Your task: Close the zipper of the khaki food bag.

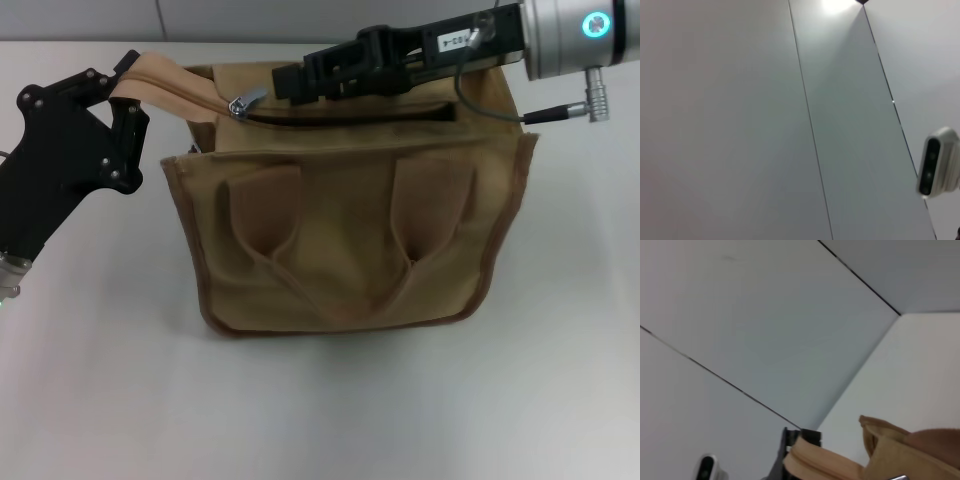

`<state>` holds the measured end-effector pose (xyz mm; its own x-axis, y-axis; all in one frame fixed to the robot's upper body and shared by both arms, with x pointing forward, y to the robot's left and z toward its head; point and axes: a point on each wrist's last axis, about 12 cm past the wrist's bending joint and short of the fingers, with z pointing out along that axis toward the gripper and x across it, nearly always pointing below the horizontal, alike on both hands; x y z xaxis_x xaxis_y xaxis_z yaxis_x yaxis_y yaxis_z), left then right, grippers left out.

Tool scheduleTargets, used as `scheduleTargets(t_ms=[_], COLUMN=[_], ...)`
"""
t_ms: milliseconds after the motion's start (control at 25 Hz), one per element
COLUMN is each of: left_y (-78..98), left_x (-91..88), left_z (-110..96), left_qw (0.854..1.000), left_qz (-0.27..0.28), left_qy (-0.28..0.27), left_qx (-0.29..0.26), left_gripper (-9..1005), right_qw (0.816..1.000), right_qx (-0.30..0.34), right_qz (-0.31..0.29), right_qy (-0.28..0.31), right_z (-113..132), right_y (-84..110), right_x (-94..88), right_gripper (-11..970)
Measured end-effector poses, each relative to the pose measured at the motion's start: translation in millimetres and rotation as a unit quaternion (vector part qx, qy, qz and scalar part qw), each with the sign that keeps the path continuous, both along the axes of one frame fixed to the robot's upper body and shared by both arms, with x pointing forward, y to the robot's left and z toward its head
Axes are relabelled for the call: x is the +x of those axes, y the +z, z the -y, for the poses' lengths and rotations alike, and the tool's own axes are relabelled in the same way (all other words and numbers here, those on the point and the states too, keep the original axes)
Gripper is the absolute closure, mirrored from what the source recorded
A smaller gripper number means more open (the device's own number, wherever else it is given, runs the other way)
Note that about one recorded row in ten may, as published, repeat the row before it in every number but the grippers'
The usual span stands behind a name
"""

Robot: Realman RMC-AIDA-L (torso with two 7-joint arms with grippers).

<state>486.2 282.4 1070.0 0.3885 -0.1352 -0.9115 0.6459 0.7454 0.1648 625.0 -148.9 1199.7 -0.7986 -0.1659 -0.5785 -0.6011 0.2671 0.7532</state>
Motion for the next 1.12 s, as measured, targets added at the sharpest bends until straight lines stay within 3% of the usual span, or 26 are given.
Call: scheduleTargets(t_ms=[80,440,1120], left_y=[0.8,2.2,3.1], left_x=[0.2,-1.3,-3.3], left_z=[1,6,7], left_qw=[1.0,1.0,0.999], left_qz=[0.003,0.01,0.015], left_qy=[-0.003,-0.023,-0.029], left_qx=[-0.001,-0.002,-0.008], left_gripper=[959,959,958], right_qw=[1.0,1.0,1.0], right_qx=[-0.007,-0.017,-0.016], right_qz=[-0.008,-0.01,-0.008], right_qy=[0.002,-0.007,0.002], right_z=[-5,-29,-49], right_y=[-1.1,-3.4,-2.3], right_x=[0.6,5.2,4.4], right_gripper=[603,607,614])
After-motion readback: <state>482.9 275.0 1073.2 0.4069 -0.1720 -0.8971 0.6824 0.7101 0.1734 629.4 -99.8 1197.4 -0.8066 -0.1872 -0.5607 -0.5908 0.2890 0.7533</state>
